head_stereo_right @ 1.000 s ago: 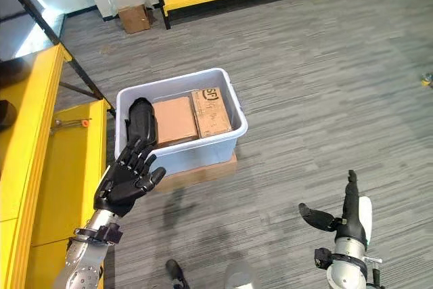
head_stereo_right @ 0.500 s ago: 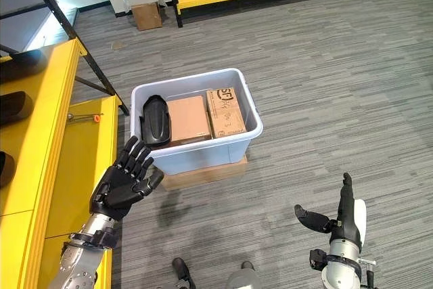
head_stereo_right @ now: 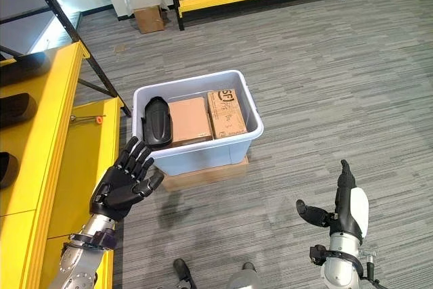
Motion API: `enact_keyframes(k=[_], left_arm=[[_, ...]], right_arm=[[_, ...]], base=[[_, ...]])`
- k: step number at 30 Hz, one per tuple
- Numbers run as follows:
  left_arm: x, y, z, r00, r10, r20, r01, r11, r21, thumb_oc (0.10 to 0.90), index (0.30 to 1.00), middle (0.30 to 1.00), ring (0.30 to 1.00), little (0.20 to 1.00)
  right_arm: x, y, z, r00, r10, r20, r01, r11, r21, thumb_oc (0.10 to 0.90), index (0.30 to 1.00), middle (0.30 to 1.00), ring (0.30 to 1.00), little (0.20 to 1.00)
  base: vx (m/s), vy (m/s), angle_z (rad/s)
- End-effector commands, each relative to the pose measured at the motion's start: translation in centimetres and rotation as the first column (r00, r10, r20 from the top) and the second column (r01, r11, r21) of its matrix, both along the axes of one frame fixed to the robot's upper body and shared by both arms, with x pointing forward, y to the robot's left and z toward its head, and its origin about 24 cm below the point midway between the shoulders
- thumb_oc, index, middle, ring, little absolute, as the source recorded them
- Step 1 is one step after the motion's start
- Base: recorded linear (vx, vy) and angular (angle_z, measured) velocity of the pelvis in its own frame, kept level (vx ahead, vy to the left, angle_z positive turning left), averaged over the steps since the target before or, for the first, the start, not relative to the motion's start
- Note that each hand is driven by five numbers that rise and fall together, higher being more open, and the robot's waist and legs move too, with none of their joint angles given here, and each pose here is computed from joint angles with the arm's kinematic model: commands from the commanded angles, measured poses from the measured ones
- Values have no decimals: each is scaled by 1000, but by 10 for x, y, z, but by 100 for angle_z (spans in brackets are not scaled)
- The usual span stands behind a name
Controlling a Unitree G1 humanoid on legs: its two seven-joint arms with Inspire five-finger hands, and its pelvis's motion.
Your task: Move parts from the plastic box to the shelf.
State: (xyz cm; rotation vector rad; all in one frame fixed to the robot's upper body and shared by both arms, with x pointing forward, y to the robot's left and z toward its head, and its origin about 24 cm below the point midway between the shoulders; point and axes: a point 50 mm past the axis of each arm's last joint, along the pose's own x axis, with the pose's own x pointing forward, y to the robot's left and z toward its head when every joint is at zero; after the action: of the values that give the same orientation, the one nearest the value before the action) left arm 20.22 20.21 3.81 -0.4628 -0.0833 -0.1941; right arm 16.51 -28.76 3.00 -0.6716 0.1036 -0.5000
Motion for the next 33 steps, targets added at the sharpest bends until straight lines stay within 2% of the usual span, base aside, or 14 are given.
enact_keyframes(k=[1,5,6,11,18,24,28,33], left_arm=[[11,17,48,965,16,260,-21,1000,15,900,1000,1000,1000,1000],[11,21,49,965,17,263,-22,1000,16,900,1000,1000,1000,1000],[9,23,46,966,-5,259,-2,1000,25,900,1000,1000,1000,1000],[6,23,42,967,-57,250,41,997,71,900,1000,1000,1000,1000],[11,16,46,956,-78,282,74,997,25,900,1000,1000,1000,1000],[12,9,49,959,-87,270,85,996,20,900,1000,1000,1000,1000],[12,-5,42,952,-147,270,141,989,41,900,1000,1000,1000,1000],[14,-9,41,957,-130,259,133,991,7,900,1000,1000,1000,1000]], right_arm=[[18,7,47,953,198,229,-171,977,-129,900,1000,1000,1000,1000],[21,20,57,910,340,238,-298,935,-193,900,1000,1000,1000,1000],[22,25,59,894,391,221,-331,906,-264,900,1000,1000,1000,1000],[31,23,63,892,365,265,-314,924,-217,900,1000,1000,1000,1000],[40,21,55,917,298,264,-268,953,-143,900,1000,1000,1000,1000],[38,30,60,899,339,278,-308,939,-150,900,1000,1000,1000,1000],[27,18,53,923,280,263,-248,957,-149,900,1000,1000,1000,1000],[26,19,46,932,264,250,-239,963,-127,900,1000,1000,1000,1000]], base=[[29,34,0],[64,88,1],[93,107,2],[137,202,7],[118,183,1],[250,-252,-35],[275,-433,61],[132,-287,34]])
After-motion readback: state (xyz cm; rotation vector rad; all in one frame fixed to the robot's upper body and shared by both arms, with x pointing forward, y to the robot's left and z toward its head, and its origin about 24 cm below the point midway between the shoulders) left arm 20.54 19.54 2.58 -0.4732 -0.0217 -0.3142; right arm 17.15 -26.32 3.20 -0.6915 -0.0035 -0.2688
